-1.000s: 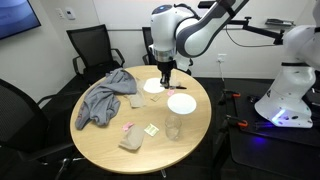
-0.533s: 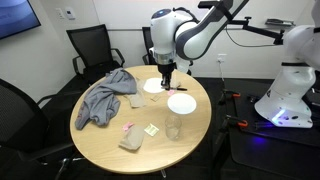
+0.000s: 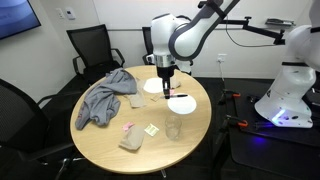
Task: Put the marker inside the cup
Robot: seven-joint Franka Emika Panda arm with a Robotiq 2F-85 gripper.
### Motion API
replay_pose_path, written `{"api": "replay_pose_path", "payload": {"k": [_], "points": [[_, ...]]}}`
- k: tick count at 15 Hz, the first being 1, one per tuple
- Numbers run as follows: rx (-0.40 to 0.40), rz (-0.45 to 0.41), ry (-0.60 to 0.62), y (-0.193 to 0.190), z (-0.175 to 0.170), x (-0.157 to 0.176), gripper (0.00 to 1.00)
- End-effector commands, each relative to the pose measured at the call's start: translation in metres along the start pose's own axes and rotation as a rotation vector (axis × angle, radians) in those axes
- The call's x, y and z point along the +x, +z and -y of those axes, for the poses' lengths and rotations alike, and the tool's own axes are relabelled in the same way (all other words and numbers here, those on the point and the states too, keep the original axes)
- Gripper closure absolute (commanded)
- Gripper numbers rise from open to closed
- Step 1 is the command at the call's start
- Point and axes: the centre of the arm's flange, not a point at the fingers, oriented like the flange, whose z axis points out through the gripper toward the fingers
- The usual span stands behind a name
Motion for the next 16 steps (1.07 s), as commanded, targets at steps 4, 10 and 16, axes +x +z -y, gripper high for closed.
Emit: {"api": "replay_pose_path", "payload": {"k": [4,10,16], "points": [[0.173,-0.049,-0.244,0.007,-0.007,0.006,0.97],[0.275,-0.149,-0.373,0.01,-0.013,0.013,0.97],[0.378,-0.297,-0.478,0.01,-0.019,0.014,0.97]]}}
